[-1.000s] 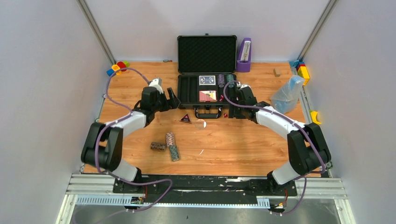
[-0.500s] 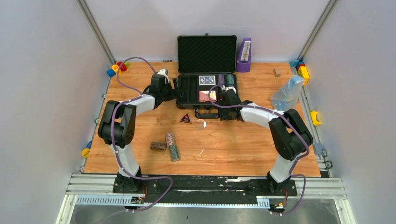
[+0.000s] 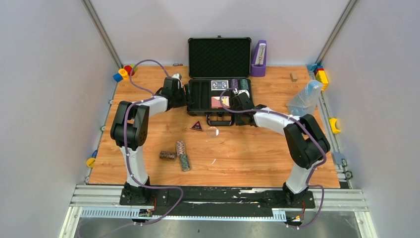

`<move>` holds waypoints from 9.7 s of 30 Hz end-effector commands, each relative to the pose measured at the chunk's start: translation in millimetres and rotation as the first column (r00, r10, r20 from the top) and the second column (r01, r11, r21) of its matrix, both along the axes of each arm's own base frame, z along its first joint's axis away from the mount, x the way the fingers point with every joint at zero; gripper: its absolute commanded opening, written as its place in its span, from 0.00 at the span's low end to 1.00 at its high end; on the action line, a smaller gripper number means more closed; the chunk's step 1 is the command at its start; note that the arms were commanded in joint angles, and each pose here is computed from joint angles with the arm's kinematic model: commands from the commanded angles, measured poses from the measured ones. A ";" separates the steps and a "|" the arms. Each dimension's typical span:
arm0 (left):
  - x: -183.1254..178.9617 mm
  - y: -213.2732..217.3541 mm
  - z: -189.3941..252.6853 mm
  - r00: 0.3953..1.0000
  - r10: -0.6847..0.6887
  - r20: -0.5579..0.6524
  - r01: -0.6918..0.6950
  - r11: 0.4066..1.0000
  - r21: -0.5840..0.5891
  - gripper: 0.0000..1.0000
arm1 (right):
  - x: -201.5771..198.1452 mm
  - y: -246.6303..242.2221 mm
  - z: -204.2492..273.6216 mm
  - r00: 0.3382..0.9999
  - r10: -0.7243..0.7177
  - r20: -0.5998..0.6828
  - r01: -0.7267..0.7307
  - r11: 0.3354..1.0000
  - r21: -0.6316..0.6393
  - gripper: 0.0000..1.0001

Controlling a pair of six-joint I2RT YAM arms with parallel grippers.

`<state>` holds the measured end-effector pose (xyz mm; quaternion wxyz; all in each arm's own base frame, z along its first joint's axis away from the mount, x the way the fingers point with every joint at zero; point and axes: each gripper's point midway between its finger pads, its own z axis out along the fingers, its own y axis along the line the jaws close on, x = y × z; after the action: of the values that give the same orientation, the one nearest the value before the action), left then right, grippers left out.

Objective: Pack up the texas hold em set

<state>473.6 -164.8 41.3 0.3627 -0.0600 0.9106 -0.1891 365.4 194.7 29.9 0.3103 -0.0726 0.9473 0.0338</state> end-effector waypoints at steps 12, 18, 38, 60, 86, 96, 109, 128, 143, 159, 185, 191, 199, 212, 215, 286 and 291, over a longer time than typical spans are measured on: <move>-26.7 18.6 7.6 0.995 -0.088 -0.047 0.094 0.987 0.132 0.00 | 17.7 18.4 101.6 0.977 0.023 0.212 -0.052 0.990 0.134 0.00; -51.5 21.3 8.1 0.991 -0.121 -0.058 0.127 0.984 0.127 0.00 | 38.2 33.4 116.0 0.971 0.029 0.236 -0.066 0.986 0.154 0.00; -118.3 26.0 0.8 0.975 -0.195 -0.104 0.205 0.974 0.092 0.00 | 63.7 75.1 69.8 0.989 0.061 0.132 -0.080 0.986 0.144 0.43; -75.1 3.4 10.1 0.967 -0.249 -0.043 0.251 0.967 0.048 0.17 | -90.4 40.1 95.1 0.989 0.093 0.113 -0.116 0.969 0.219 1.00; -188.6 64.8 76.8 0.983 -0.018 0.183 0.006 0.998 0.065 1.00 | -144.9 68.8 58.3 0.993 0.101 -0.054 -0.093 0.987 0.132 1.00; -209.1 63.1 70.5 0.962 -0.041 0.270 0.036 0.999 0.023 1.00 | -147.8 125.3 18.7 0.987 0.127 -0.100 -0.131 0.991 -0.037 1.00; -217.0 71.3 79.3 0.934 0.024 0.356 -0.019 1.000 -0.017 0.99 | -141.5 143.1 -6.6 0.983 0.121 -0.141 -0.130 0.990 -0.060 0.90; -217.6 70.4 80.8 0.931 0.022 0.364 -0.015 1.000 -0.022 0.99 | -122.2 141.5 -24.9 0.977 0.097 -0.192 -0.100 0.995 -0.010 0.74; -221.6 55.7 114.7 0.926 0.050 0.374 0.010 0.988 -0.156 0.99 | -116.7 135.9 35.0 0.987 0.130 -0.098 -0.121 0.988 0.092 0.44; -272.1 8.8 255.0 0.956 0.126 0.265 0.107 0.690 -0.716 0.94 | -89.2 67.8 141.1 0.994 -0.032 0.107 -0.001 0.957 0.290 0.43; -307.0 -6.0 305.0 0.897 0.037 0.441 0.361 0.515 -0.777 1.00 | -89.6 23.3 171.7 0.973 -0.107 0.203 0.023 0.925 0.380 0.42; -311.2 -9.9 309.8 0.866 -0.004 0.501 0.426 0.531 -0.732 0.97 | -90.3 18.9 174.1 0.970 -0.115 0.215 0.024 0.923 0.384 0.42; -284.1 11.2 230.3 0.909 0.019 0.416 0.235 0.802 -0.549 1.00 | -76.7 31.6 167.6 0.973 -0.103 0.205 0.017 0.924 0.382 0.42; -266.6 11.9 161.8 0.912 -0.186 0.365 0.297 0.914 -0.276 1.00 | -32.0 97.9 170.0 0.985 -0.008 0.172 -0.068 0.902 0.426 0.42; -262.7 8.0 152.1 0.921 -0.195 0.338 0.300 0.909 -0.291 1.00 | -17.0 113.4 165.8 0.984 0.008 0.175 -0.083 0.902 0.424 0.43; -174.2 15.1 147.6 0.989 -0.067 0.131 0.046 0.986 0.158 0.09 | -115.1 -7.7 183.8 0.929 -0.104 0.354 -0.033 0.932 0.361 0.90; -150.8 5.2 152.5 0.993 -0.081 0.091 0.064 0.983 0.171 0.17 | -119.9 -10.0 183.6 0.929 -0.088 0.360 -0.051 0.932 0.360 0.91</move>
<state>302.1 -155.6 182.2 0.3960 0.0020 0.9077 -0.1387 244.4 189.0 206.5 0.4766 -0.0107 0.8581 0.1906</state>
